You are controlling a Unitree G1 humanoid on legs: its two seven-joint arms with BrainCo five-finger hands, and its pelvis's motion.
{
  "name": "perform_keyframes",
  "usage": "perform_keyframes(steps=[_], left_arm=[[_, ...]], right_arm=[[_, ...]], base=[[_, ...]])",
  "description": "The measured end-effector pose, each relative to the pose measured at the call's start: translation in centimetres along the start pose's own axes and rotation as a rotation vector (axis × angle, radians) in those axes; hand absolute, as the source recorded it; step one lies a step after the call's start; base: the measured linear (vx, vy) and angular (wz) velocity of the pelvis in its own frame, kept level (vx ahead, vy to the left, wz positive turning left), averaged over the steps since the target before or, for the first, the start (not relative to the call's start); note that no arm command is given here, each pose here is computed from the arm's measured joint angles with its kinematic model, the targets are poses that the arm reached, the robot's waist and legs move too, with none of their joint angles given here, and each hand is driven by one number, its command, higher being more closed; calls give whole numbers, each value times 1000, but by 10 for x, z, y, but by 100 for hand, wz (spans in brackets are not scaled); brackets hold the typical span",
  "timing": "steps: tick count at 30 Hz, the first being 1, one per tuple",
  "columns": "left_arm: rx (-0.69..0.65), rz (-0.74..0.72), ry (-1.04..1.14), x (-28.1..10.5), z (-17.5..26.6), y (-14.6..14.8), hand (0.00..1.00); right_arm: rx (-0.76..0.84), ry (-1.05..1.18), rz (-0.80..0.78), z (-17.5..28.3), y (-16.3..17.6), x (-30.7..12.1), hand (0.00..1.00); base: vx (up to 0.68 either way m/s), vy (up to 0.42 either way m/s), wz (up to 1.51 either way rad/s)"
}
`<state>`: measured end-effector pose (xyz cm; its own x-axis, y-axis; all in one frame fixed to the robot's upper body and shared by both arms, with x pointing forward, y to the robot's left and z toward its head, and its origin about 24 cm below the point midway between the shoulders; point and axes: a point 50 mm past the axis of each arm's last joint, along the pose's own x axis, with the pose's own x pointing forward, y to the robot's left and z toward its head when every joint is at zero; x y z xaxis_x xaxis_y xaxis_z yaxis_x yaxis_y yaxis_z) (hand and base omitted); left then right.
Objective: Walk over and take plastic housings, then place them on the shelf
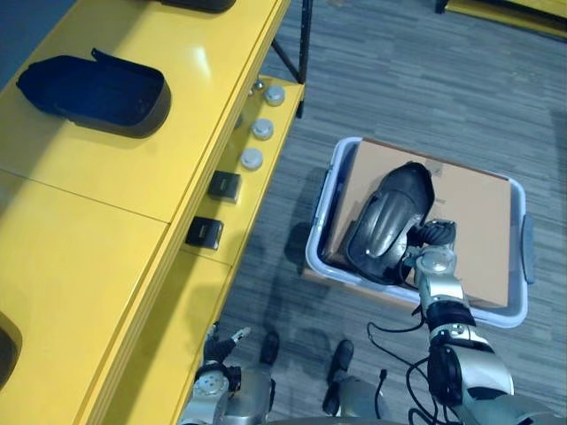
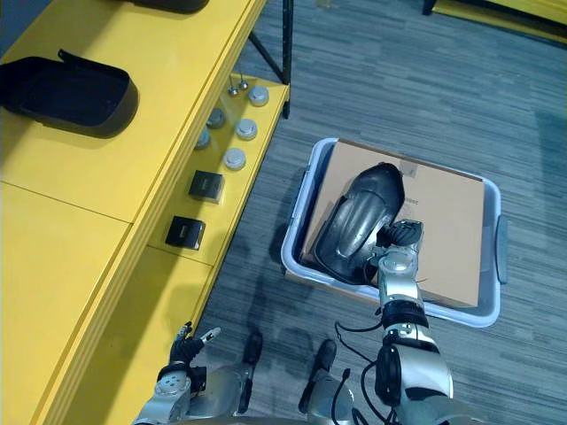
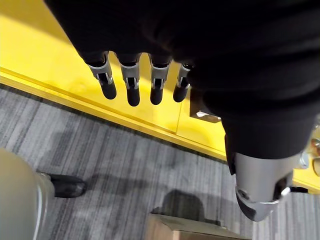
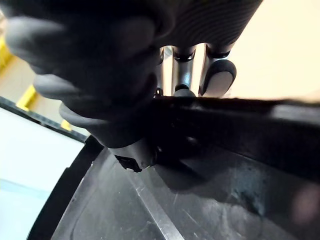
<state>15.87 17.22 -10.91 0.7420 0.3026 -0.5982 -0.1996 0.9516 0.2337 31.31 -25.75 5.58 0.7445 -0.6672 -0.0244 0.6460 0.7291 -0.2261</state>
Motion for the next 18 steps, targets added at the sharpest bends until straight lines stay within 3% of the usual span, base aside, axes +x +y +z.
perform_keyframes(steps=[6, 11, 18], left_arm=[[-36, -54, -196, -10, 42, -12, 0], [-158, -123, -569, -45, 123, -22, 0], [-256, -145, -998, -94, 202, -19, 0]], right_arm=[[15, -177, -66, 24, -16, -11, 100], [-6, -344, -62, 48, -14, -36, 100], [29, -552, 1, 85, 1, -62, 100]], base=[[-53, -3, -8], [-59, -5, -5], [1, 4, -3]])
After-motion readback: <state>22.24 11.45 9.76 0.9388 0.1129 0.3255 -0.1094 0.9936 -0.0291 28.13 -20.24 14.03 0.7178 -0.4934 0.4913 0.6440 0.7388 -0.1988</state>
